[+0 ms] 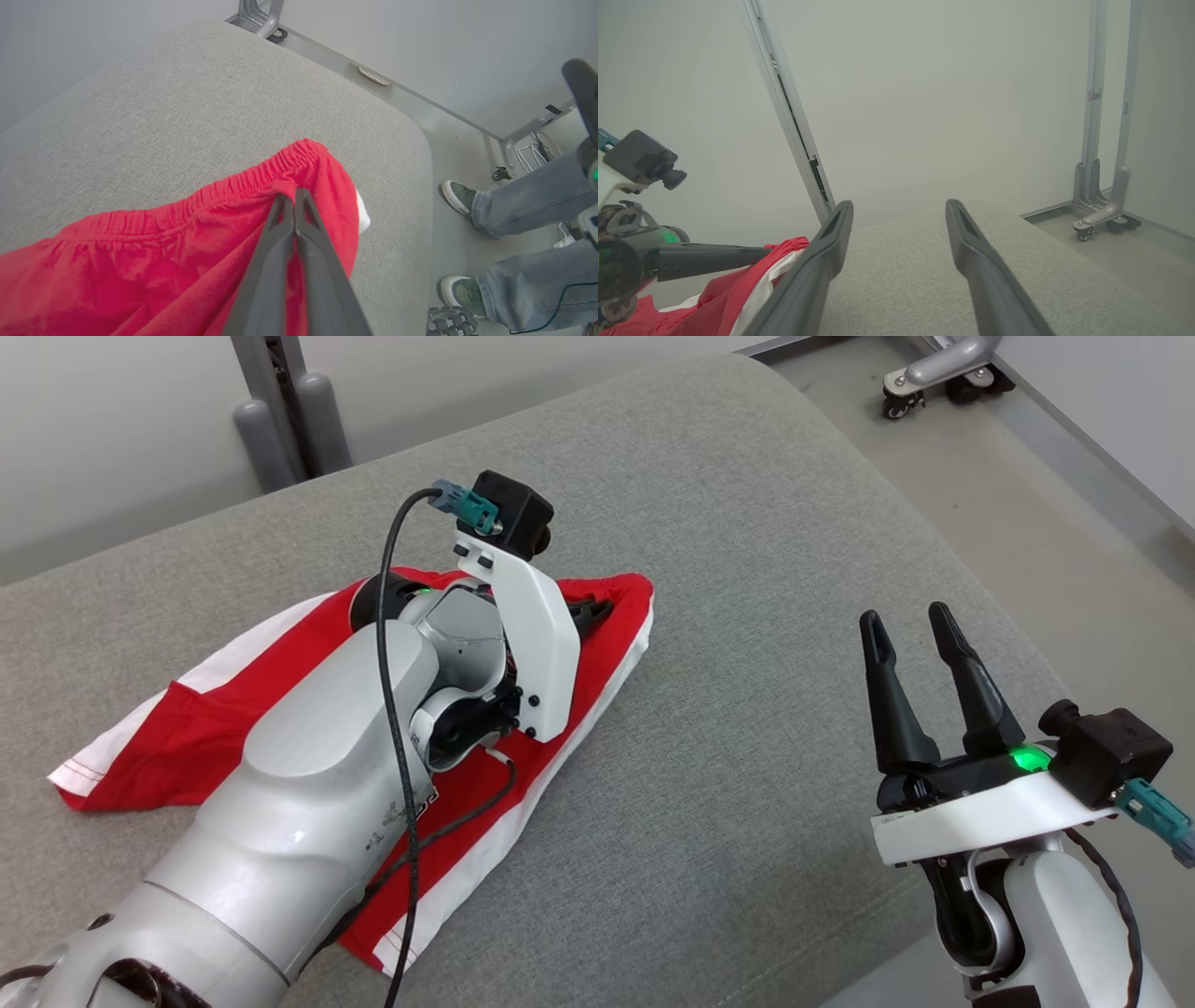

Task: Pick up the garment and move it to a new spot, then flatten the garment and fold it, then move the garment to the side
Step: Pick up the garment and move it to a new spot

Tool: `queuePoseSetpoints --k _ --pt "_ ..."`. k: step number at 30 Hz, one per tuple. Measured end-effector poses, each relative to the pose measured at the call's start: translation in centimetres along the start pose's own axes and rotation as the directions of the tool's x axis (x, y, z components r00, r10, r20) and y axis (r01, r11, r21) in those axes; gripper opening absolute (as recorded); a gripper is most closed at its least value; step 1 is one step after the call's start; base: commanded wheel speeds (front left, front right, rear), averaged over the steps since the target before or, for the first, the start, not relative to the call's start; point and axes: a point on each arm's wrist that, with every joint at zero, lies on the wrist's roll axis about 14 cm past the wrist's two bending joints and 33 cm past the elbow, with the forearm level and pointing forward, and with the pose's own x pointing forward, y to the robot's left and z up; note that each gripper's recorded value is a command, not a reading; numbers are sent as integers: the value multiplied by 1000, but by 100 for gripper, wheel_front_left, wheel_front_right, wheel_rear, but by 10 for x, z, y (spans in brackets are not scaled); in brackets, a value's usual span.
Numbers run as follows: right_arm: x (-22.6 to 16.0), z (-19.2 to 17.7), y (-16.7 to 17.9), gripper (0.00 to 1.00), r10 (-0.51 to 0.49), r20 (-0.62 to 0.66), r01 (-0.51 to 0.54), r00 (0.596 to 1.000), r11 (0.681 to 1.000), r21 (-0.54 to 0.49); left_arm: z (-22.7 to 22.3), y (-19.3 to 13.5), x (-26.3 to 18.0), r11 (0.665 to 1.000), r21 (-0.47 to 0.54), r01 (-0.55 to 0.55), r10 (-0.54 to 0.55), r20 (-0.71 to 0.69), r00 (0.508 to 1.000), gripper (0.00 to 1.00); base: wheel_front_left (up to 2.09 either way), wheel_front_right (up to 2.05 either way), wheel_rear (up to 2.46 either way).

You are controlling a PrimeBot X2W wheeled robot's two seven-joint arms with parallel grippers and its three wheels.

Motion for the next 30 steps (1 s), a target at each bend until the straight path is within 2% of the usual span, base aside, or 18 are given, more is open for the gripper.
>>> queuePoseSetpoints --k 1,8,18,23,30 --pt "0 0 0 100 0 1 0 1000 1000 0 0 -1 0 1000 0 2 -2 -1 1000 100 0 0 0" --pt "6 -2 9 100 31 3 -31 1000 999 11 -2 -1 -12 999 -42 5 -4 21 1000 100 0 0 0" --pt "19 0 18 100 86 18 -86 996 996 4 19 47 -85 989 -53 -139 145 144 979 100 0 0 0" --pt "25 1 29 100 135 25 -135 991 991 -7 32 70 -133 972 -66 -227 237 243 941 100 0 0 0" --pt "31 -5 54 100 215 13 -215 977 977 0 29 98 -200 923 -125 -363 383 369 847 100 0 0 0"
